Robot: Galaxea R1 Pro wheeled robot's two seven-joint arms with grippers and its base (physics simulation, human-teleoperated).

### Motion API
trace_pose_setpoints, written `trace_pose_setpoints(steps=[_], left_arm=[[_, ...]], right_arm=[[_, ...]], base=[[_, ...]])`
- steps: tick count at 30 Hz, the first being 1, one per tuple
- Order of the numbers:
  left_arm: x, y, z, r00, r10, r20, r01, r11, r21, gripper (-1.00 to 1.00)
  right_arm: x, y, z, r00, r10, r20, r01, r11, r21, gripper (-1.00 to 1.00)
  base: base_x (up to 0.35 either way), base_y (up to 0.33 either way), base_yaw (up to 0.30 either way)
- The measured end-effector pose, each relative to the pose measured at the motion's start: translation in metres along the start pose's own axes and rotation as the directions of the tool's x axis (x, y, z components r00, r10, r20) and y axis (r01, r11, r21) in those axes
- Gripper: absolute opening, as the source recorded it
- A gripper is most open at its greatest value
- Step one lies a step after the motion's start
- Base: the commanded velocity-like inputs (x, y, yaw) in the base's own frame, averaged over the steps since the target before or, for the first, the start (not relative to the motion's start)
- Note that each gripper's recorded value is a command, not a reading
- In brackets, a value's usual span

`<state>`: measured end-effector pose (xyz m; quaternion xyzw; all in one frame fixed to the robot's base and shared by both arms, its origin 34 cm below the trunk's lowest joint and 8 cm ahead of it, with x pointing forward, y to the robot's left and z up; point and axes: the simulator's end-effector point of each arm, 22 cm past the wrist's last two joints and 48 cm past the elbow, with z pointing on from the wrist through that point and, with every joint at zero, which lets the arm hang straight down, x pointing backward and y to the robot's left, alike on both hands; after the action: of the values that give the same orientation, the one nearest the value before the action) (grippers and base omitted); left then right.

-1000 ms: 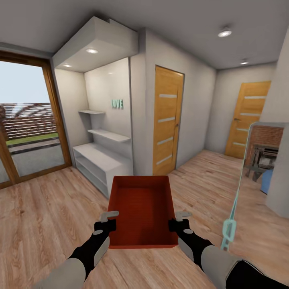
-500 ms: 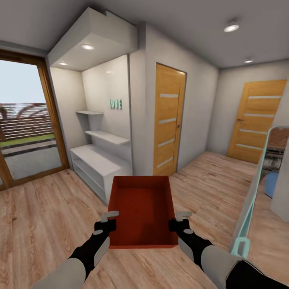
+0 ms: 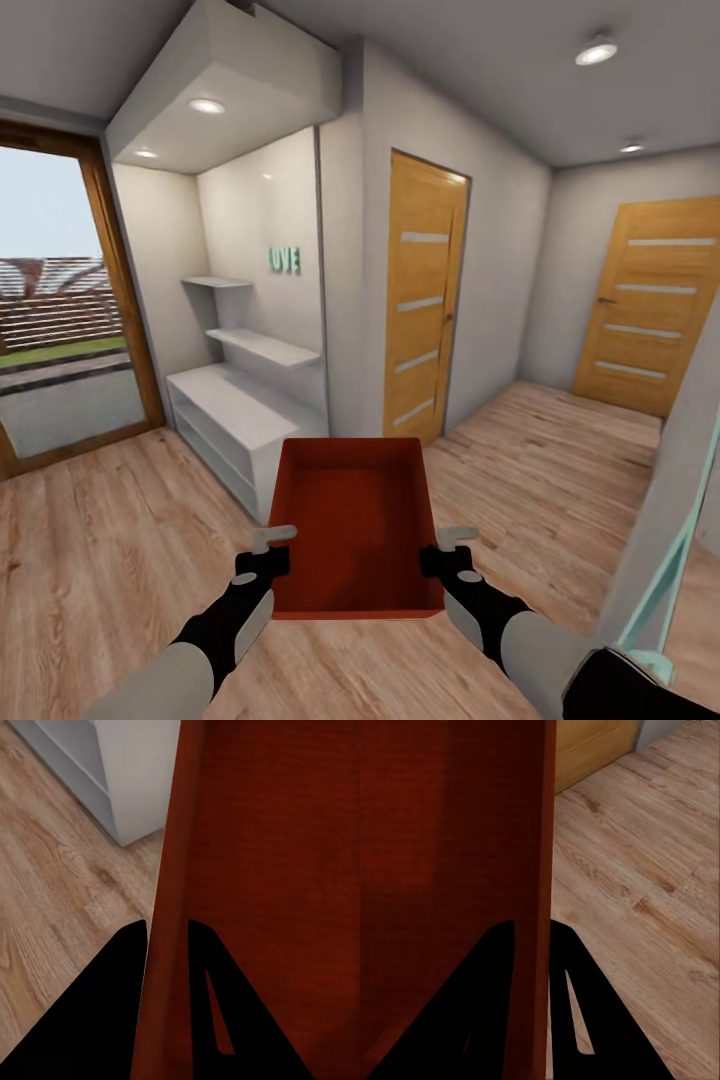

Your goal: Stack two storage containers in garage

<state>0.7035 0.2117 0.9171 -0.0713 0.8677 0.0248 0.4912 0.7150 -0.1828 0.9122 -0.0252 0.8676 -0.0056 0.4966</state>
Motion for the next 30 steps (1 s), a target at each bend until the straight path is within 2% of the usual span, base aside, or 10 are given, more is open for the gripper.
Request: trace_pose_setpoints(steps=[13, 30], left_arm=[[-0.0002, -0.0001, 0.0000, 1.000, 0.000, 0.000, 0.000, 1.000, 0.000, -1.00], [-0.0013, -0.0002, 0.0000, 1.000, -0.001, 0.003, 0.001, 1.000, 0.001, -1.00]], right_arm=[[-0.0002, -0.0001, 0.0000, 1.000, 0.000, 0.001, 0.000, 1.000, 0.000, -1.00], [-0.0019, -0.0002, 0.0001, 1.000, -0.002, 0.004, 0.002, 1.000, 0.001, -1.00]], base=[[0.322, 0.000, -0.011], [0.322, 0.000, -0.230]])
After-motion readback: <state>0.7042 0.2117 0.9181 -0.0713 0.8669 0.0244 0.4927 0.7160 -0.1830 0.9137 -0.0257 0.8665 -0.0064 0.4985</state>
